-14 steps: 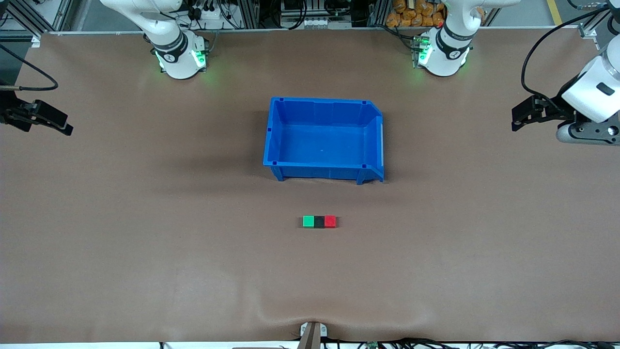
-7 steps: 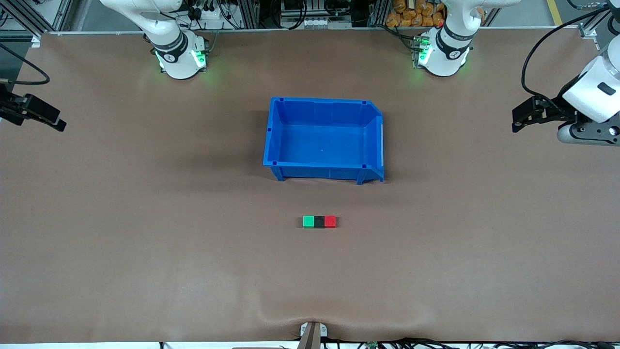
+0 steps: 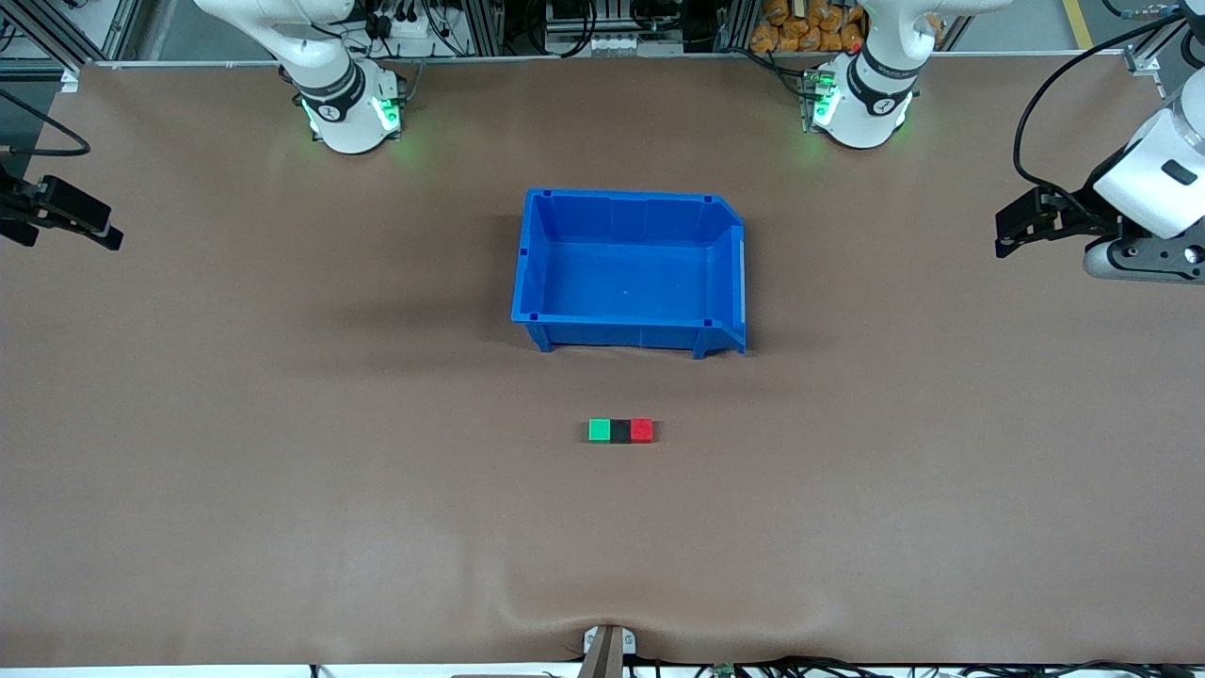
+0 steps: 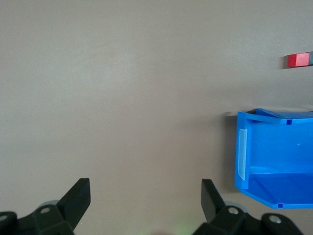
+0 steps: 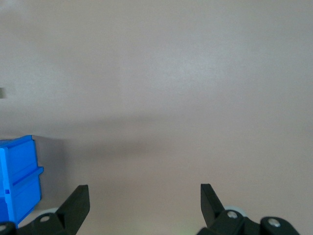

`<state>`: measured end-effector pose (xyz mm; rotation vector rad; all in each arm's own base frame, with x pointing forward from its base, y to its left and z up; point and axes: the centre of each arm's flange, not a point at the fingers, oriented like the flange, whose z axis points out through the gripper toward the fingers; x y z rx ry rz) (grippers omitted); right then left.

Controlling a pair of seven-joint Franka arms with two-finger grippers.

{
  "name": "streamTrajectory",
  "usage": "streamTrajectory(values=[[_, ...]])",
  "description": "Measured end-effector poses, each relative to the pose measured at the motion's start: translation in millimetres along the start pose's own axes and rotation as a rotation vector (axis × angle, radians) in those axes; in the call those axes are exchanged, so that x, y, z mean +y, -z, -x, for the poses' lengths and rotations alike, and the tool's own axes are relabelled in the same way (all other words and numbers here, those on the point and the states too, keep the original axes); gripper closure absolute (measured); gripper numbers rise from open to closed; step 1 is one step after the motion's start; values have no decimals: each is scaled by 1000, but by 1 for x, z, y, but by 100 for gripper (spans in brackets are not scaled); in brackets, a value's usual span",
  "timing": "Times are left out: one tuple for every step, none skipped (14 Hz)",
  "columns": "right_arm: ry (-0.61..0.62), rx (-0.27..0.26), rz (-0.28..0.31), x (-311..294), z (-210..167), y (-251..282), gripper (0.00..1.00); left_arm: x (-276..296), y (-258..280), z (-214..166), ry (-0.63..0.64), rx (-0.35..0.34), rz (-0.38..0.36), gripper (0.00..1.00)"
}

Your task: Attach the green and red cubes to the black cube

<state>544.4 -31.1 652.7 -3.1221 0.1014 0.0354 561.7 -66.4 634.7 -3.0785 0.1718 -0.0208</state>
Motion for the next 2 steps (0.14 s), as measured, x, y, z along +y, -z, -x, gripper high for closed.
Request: streamTrajectory(values=[[1, 0, 0, 0, 0, 0, 0, 0, 0, 0, 0, 0, 0, 0], [1, 1, 0, 0, 0, 0, 0, 0, 0, 0, 0, 0, 0, 0]])
